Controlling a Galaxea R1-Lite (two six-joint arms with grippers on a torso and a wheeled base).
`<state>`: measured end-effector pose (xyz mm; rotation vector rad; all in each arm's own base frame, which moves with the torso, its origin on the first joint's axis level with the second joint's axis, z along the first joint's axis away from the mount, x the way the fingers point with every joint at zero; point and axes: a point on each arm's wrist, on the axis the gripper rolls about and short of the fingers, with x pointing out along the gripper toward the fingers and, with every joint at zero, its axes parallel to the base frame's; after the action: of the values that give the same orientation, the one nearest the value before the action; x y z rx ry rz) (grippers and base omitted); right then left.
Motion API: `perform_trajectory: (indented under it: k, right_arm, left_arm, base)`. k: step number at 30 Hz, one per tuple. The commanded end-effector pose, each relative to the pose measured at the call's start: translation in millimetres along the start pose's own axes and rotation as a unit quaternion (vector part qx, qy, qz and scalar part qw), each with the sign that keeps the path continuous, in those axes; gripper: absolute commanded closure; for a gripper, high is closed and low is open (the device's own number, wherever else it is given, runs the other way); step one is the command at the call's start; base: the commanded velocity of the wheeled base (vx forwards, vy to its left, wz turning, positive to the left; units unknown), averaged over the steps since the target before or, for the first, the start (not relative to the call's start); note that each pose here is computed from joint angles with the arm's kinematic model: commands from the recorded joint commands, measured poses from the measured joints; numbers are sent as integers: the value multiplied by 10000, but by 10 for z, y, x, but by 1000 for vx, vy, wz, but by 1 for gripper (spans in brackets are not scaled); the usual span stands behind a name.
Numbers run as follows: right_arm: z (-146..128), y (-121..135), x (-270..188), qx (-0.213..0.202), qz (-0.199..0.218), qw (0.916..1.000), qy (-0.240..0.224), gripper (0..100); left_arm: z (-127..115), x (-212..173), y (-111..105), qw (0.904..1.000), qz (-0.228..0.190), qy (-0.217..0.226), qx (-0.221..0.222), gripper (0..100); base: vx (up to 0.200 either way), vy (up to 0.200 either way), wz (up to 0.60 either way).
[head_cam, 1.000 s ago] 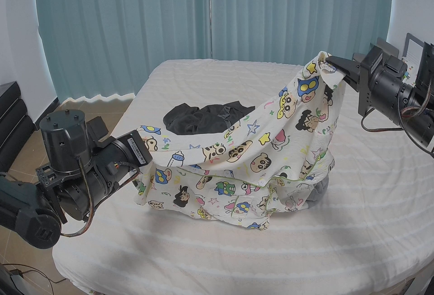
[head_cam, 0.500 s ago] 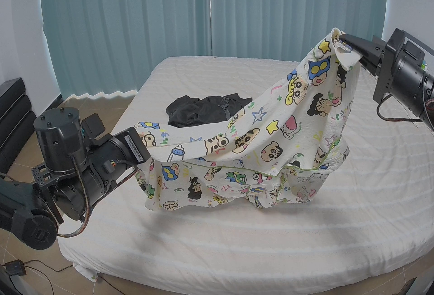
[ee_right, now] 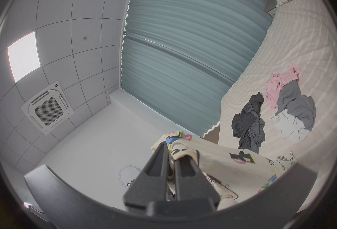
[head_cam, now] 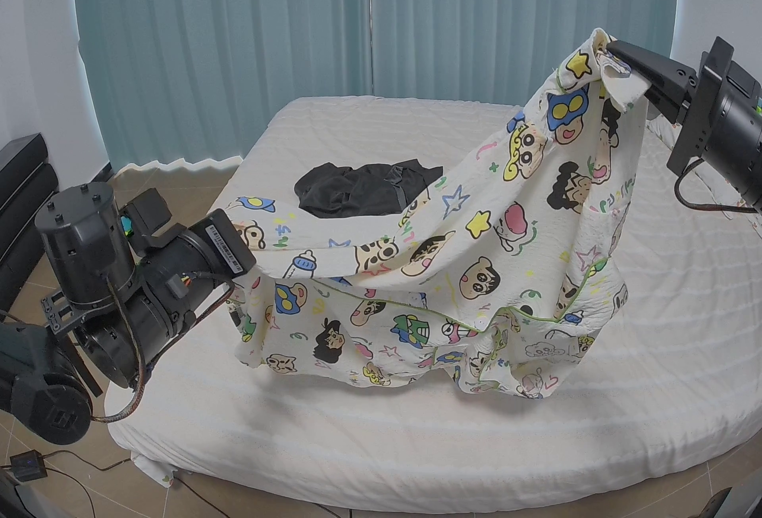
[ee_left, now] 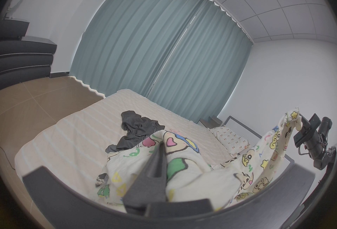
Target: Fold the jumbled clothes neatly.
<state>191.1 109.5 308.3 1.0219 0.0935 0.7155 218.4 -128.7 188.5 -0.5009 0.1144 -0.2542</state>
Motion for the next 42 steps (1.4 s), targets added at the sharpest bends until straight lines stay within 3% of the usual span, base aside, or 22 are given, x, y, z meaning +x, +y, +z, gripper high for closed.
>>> perform_trajectory:
  k: [1,42]
  right_arm:
    - [0,-2,3,2,2,10000,1,100]
    - [85,125,-119,-80,191,9996,-195,100]
  left_arm:
    - [-28,-7,-27,10000,-61,55,14,100]
    - [-41,-45,-274,9982,-594,20,-43,100]
  base:
    - [0,-200,0]
    - [0,-200,0]
